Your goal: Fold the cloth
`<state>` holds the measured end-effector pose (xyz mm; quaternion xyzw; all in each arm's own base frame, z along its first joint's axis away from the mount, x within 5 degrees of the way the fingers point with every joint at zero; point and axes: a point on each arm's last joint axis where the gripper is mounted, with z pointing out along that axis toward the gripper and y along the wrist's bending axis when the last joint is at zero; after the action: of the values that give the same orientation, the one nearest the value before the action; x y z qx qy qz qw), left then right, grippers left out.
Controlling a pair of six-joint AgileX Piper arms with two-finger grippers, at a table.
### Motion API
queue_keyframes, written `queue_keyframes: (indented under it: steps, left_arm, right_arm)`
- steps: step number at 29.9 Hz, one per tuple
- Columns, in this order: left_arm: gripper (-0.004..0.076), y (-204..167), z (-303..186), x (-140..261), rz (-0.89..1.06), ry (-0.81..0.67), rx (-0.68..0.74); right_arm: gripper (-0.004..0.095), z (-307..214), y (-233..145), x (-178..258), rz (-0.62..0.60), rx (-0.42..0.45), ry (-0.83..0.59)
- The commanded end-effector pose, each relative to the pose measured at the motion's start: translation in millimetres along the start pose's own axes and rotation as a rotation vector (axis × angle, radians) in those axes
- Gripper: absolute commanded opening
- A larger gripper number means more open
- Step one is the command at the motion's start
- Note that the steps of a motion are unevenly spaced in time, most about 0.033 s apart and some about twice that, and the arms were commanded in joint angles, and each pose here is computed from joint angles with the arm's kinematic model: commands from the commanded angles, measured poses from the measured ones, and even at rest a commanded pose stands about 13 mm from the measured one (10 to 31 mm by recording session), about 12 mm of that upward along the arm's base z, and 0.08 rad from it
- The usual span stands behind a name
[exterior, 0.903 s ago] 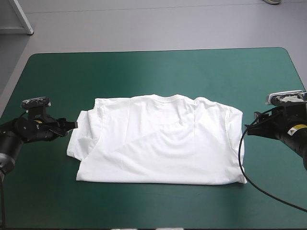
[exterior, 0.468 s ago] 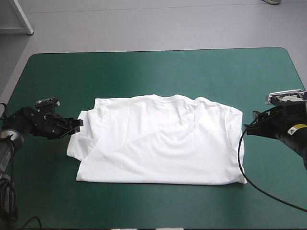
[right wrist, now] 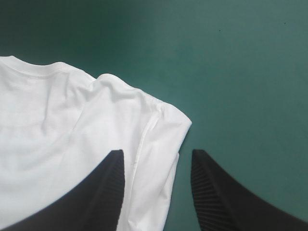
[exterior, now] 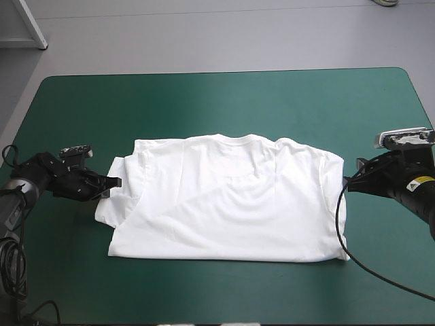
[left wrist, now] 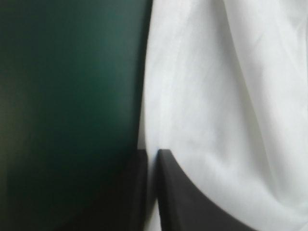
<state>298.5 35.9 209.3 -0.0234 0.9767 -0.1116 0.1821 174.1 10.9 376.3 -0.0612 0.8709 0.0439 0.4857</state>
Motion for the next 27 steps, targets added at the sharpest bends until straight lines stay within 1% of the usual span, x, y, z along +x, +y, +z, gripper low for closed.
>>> queue_keyframes:
  steps: [1, 8, 13, 15, 19, 27]
  left_arm:
    - [0.0019, -5, -17, -11, 0.004, -0.083, 0.008]
    - [0.0019, -9, -24, -14, 0.007, -0.086, 0.026]
    - [0.0019, -23, -61, -26, 0.038, -0.205, 0.063]
    - [0.0019, -29, -75, -30, 0.045, -0.229, 0.094]
    - [0.0019, -49, -81, -28, 0.122, -0.159, 0.164]
    - [0.0019, -118, -64, -13, 0.331, -0.057, 0.261]
  right_arm:
    - [0.0395, -10, 0, -14, 0.0, 0.007, -0.103]
    - [0.039, -10, 0, -14, -0.007, 0.009, -0.103]
    - [0.039, -10, 0, -14, -0.014, 0.009, -0.105]
    - [0.039, -10, 0, -15, -0.012, 0.009, -0.107]
    - [0.039, -10, 0, -15, -0.014, 0.011, -0.111]
    - [0.0391, -11, 0, -17, -0.01, 0.008, -0.124]
